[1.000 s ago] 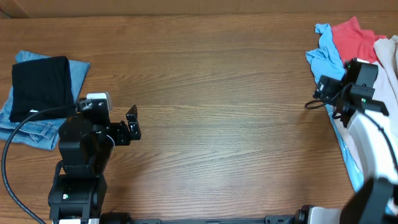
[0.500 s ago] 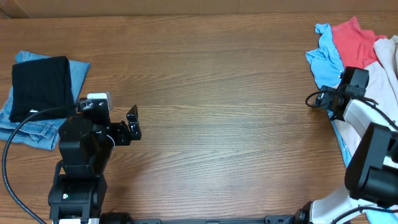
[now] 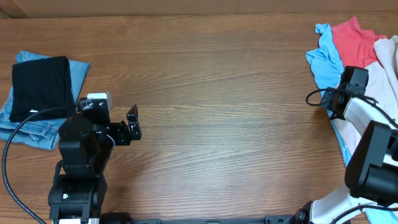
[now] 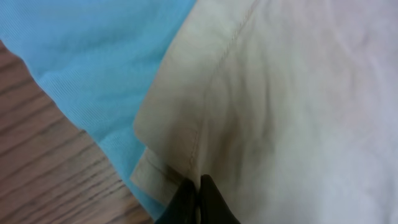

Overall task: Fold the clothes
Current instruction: 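Reach the right gripper to the beige shorts on the right pile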

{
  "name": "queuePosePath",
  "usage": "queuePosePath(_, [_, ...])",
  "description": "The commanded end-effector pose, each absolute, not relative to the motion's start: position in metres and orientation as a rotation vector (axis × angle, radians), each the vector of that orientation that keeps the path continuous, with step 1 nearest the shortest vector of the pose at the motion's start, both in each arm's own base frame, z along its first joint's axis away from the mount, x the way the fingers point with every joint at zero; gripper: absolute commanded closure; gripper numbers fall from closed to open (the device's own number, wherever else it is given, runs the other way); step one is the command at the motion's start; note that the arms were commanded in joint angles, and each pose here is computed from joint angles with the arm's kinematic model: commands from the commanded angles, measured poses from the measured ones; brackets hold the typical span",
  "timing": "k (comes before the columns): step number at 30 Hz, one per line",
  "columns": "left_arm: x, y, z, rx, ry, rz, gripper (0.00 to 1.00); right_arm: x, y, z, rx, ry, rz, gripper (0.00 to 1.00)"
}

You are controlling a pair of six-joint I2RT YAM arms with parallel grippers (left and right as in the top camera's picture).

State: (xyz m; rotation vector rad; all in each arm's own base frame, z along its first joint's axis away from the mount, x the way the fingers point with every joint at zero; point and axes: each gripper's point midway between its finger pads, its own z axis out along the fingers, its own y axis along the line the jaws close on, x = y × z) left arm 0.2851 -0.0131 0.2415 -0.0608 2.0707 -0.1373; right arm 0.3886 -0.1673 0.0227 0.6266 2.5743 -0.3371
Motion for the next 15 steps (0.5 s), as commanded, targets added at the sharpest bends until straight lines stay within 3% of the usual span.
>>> queuePosePath(1, [0.286,-0.015,0.254,-0.039,2.041,-0.143,0.0,0.414,-0.176,0.082,0.621,2.439,-0.344,0.96])
queuePosePath(7, [0.286,-0.015,0.254,-0.039,2.041,-0.143,0.0,0.421,-0.159,0.154,0.563,2.378,-0.265,0.96])
queuePosePath(15, [0.287,-0.015,0.254,-0.041,2.04,-0.139,0.0,0.427,-0.047,0.213,0.261,2.426,-0.082,0.96])
